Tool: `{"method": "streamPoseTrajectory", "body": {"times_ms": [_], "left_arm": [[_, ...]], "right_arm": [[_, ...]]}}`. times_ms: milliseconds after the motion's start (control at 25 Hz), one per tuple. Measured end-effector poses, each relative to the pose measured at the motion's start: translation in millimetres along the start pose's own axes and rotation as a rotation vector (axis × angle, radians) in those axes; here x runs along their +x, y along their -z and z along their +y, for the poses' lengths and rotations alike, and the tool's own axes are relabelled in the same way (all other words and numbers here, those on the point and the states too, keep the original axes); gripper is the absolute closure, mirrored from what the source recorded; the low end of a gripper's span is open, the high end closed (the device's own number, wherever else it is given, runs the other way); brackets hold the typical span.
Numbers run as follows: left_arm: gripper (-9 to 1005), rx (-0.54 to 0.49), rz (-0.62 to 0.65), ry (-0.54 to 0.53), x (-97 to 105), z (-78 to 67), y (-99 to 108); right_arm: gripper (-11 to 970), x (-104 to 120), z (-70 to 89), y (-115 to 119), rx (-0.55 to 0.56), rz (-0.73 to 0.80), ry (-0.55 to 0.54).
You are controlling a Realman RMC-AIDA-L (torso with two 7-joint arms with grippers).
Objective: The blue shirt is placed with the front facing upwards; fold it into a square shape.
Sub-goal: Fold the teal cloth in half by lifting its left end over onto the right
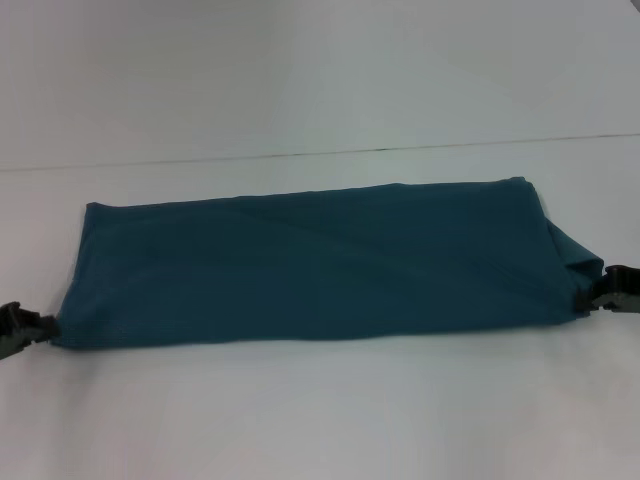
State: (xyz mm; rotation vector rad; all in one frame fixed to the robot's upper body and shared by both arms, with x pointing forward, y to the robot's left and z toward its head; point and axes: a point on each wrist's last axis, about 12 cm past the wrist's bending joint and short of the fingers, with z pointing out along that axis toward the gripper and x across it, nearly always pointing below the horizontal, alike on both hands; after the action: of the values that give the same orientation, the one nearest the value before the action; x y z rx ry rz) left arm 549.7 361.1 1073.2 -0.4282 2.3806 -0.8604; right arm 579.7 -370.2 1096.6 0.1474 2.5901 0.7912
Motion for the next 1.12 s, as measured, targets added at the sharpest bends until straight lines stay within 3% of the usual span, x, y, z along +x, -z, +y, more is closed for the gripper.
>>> {"method": "streamPoseTrajectory", "body": {"times_ms": [200, 360, 480, 600, 760, 960, 1120], "left_arm": [[905, -0.005, -0.038, 0.033, -2.8, 7.1, 8.3], [788, -0.011, -0.094, 0.086, -5.9, 19.1, 21.6], [700, 0.002, -0.114, 0.096, -7.9, 20.9, 27.5], [590, 0.043, -0.135, 0.095, -10.7, 15.6, 31.0], [429, 0.136, -0.141, 0.089, -11.6, 3.9, 30.4], [201, 0.256, -0.134, 0.068, -8.0, -8.9, 22.7], [89, 0.285, -0.115, 0.108, -1.0, -8.8, 14.7]], "right_arm": [[911, -2.9, 1.7, 2.4, -0.038, -0.042, 0.011], [823, -6.2, -5.5, 12.1, -0.039, -0.085, -0.014], [685, -9.5, -11.9, 23.1, -0.039, -0.138, -0.037], [542, -10.6, -11.1, 31.7, -0.085, -0.184, -0.032], [338, -7.3, 2.1, 33.9, -0.234, -0.232, 0.028], [309, 8.5, 21.0, 25.8, -0.405, -0.306, 0.171], [291, 24.2, 24.8, 15.7, -0.448, -0.339, 0.198]]}}
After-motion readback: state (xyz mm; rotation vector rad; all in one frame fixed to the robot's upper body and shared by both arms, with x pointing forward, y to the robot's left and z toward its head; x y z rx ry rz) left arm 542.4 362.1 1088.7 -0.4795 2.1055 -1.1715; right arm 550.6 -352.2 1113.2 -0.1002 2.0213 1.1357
